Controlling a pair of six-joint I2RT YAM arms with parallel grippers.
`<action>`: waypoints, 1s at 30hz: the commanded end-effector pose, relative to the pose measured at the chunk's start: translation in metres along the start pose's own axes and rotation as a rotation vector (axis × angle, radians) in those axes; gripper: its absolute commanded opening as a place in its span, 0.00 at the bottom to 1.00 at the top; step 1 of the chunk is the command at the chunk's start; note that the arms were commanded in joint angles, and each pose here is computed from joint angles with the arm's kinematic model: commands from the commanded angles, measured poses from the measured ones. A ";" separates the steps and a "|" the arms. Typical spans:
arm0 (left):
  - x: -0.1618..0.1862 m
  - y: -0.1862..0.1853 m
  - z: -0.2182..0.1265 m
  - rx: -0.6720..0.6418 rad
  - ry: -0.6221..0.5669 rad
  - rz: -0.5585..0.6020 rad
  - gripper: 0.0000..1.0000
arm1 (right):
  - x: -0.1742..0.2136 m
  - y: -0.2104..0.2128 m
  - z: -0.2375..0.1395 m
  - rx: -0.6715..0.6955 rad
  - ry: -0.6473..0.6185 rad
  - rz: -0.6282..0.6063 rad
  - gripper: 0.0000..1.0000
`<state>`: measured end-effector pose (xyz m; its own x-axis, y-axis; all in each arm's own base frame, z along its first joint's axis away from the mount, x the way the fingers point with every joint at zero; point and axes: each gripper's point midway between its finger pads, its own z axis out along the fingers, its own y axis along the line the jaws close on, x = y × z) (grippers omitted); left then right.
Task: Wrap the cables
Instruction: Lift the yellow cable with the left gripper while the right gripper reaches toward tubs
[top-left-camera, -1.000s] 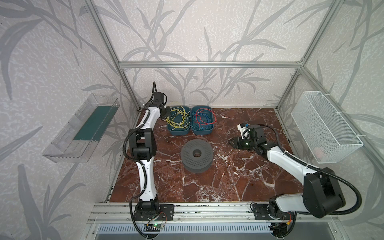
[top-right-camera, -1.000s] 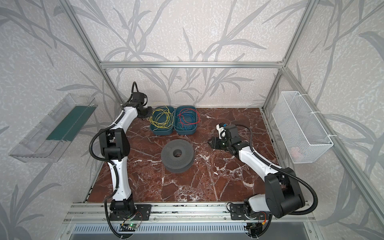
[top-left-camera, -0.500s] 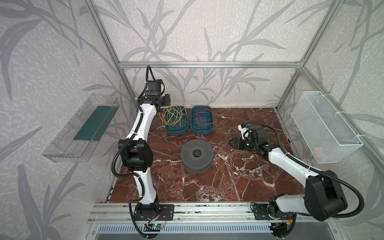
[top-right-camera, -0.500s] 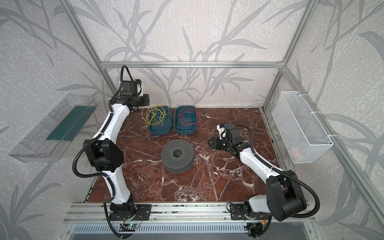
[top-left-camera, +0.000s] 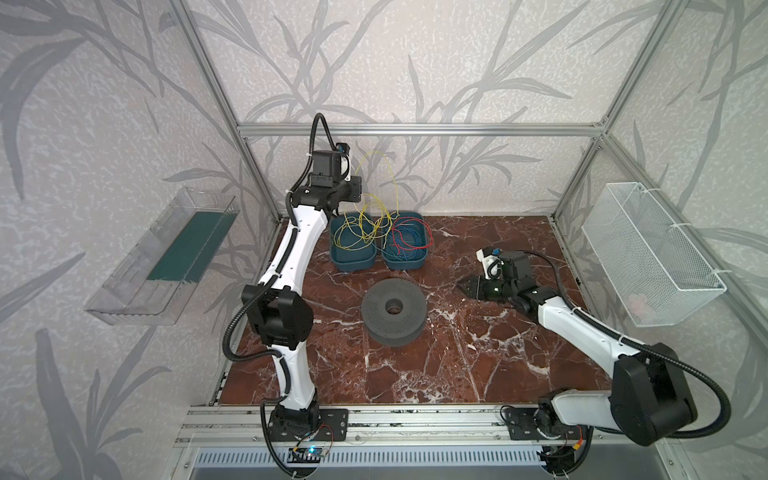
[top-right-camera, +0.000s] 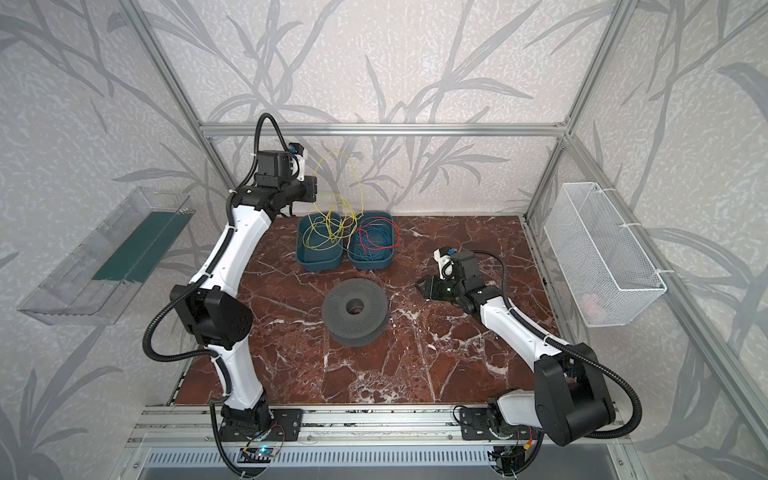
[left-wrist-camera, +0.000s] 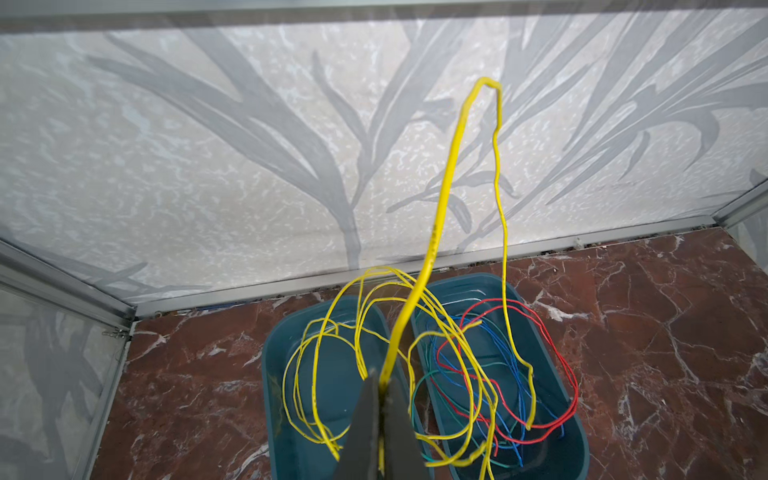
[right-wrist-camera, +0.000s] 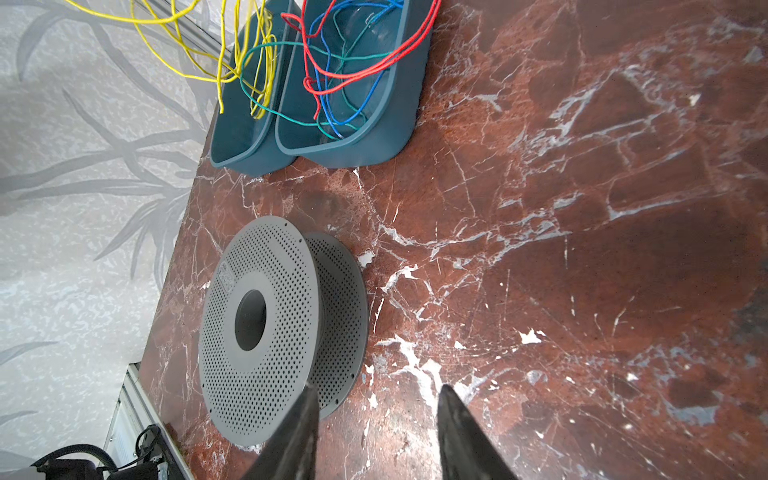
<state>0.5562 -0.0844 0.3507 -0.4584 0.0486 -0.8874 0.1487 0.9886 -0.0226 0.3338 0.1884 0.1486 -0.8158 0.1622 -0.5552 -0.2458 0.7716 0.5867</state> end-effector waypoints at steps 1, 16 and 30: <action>-0.054 0.007 -0.045 -0.033 -0.173 0.009 0.00 | -0.005 0.005 -0.006 -0.017 -0.025 -0.010 0.46; -0.070 0.002 -0.083 0.018 -0.339 -0.097 0.00 | -0.040 0.098 0.011 -0.233 -0.073 -0.151 0.53; -0.067 0.001 -0.109 0.105 -0.427 -0.432 0.00 | -0.092 0.166 0.070 -0.476 -0.203 -0.071 0.64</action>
<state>0.5084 -0.0734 0.4023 -0.2502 -0.3225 -0.9129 0.0683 0.9347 -0.3489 0.3957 0.3404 0.2507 -0.6900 0.2062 -0.6938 -0.5489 0.4759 0.6872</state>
